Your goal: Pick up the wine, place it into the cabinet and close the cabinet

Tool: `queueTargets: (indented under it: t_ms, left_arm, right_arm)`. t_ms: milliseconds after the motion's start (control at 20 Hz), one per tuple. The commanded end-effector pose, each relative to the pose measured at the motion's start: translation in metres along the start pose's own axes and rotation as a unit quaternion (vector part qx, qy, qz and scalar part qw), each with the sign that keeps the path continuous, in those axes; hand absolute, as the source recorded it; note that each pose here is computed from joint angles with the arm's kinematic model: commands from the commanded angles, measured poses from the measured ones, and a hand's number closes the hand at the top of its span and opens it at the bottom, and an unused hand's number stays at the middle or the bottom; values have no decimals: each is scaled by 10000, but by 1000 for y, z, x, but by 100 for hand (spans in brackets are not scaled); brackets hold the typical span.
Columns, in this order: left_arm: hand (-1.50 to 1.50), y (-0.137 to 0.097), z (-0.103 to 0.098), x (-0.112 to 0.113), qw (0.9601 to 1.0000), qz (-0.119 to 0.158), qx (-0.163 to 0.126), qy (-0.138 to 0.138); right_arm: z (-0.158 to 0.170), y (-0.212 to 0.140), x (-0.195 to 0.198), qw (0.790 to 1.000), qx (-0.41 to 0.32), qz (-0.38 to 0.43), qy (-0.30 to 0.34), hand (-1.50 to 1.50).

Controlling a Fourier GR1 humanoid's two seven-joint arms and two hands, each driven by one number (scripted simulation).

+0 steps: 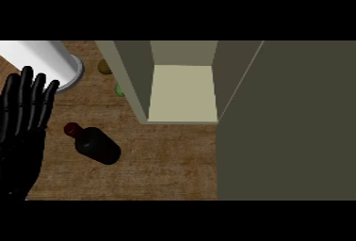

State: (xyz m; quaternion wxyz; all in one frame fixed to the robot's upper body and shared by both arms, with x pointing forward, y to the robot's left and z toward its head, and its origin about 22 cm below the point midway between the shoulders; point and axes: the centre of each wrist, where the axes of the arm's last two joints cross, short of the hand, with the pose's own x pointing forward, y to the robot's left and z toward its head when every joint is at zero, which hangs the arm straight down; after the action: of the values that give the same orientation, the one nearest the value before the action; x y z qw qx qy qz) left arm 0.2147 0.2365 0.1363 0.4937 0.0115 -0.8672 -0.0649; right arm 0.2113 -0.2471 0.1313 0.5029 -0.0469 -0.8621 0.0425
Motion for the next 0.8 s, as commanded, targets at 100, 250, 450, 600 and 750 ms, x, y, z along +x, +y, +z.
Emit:
queueTargets:
  t_ms: [100,250,450,600,750]
  left_arm:
    - [-150,24,-8,-15,9955,526,-728,-316]
    - [-150,25,-35,-23,9844,723,-1534,-473]
    - [-150,3,-30,-36,9565,2318,-1492,956]
    - [-150,10,-31,-32,9489,2495,-1599,1081]
    - [-150,25,-50,-32,9477,2500,-1640,1122]
  right_arm:
    - [22,-6,17,9999,-21,-12,-133,-150]
    - [26,-4,12,9995,-15,-120,-281,-150]
    - [39,16,9,9864,1058,-1039,702,-150]
    - [48,16,25,9866,1146,-993,602,-150]
    - [50,10,30,9856,1126,-1026,730,-150]
